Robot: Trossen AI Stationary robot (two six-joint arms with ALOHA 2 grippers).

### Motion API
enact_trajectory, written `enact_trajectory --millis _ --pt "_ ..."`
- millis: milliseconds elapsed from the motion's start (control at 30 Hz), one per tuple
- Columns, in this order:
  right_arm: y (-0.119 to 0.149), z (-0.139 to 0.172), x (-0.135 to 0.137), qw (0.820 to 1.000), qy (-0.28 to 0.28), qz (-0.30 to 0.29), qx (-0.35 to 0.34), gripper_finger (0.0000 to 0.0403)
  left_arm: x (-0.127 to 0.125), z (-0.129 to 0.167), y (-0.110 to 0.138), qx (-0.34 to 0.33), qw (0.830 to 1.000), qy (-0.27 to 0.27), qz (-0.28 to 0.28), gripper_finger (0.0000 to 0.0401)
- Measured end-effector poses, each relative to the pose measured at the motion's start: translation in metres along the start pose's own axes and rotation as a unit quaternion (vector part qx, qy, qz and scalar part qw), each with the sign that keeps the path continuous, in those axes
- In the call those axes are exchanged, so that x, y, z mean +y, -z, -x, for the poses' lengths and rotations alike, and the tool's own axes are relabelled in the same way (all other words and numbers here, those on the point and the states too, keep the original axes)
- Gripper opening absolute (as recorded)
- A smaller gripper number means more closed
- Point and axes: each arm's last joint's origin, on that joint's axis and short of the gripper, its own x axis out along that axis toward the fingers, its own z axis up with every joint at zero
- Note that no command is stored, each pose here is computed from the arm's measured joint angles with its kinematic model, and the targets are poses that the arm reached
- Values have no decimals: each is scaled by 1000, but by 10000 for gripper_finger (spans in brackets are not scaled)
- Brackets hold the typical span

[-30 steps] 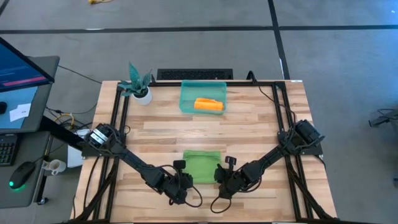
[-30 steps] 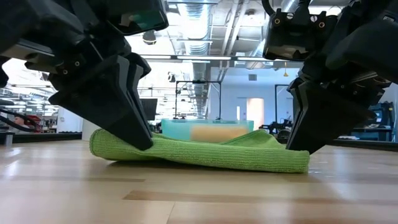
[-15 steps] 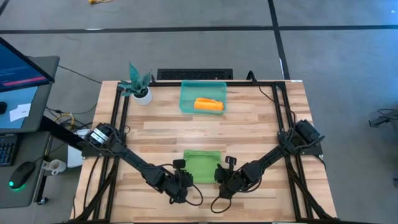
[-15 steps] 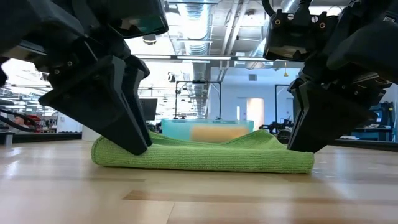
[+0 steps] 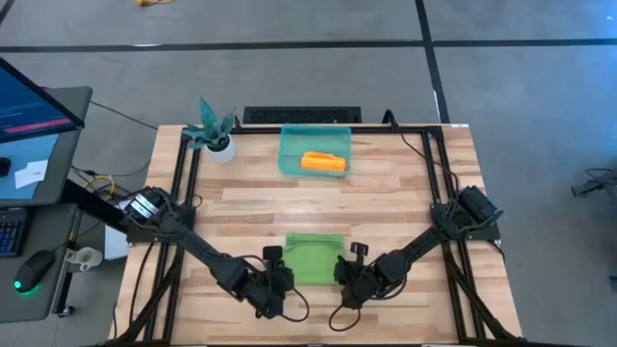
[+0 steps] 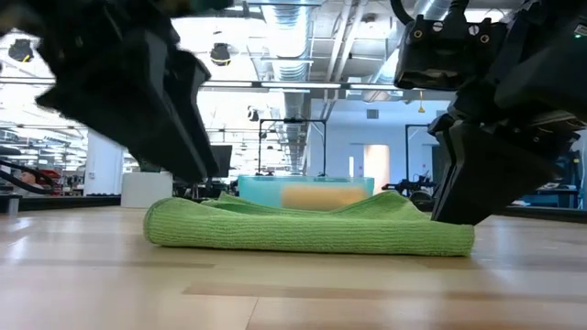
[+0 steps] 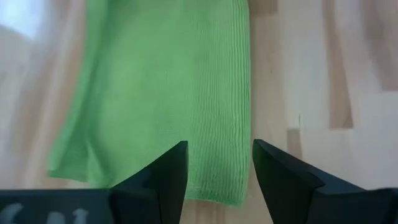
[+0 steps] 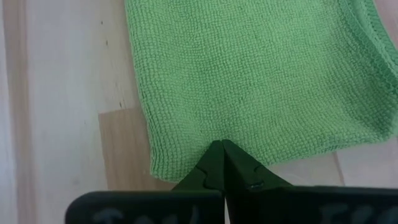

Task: Roll microfiber towels into tight, uniform cylinder then place into a basket
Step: Roll the green microfiber cloth

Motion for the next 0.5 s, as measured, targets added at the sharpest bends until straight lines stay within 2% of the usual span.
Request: enact_trajectory --millis 133,233,333,500 --pt "0 2 1 1000 -1 0 -3 17 -6 7 -1 -31 999 -15 -16 173" --pt "-1 3 0 1000 -3 -1 -5 16 -13 0 -2 -52 998 -9 -27 173" --pt "-1 3 1 1000 -4 0 -5 16 -14 -13 2 -42 998 -15 -42 173" --pt "1 4 2 1000 -5 2 -4 19 -6 -19 4 -36 997 -64 -32 164"
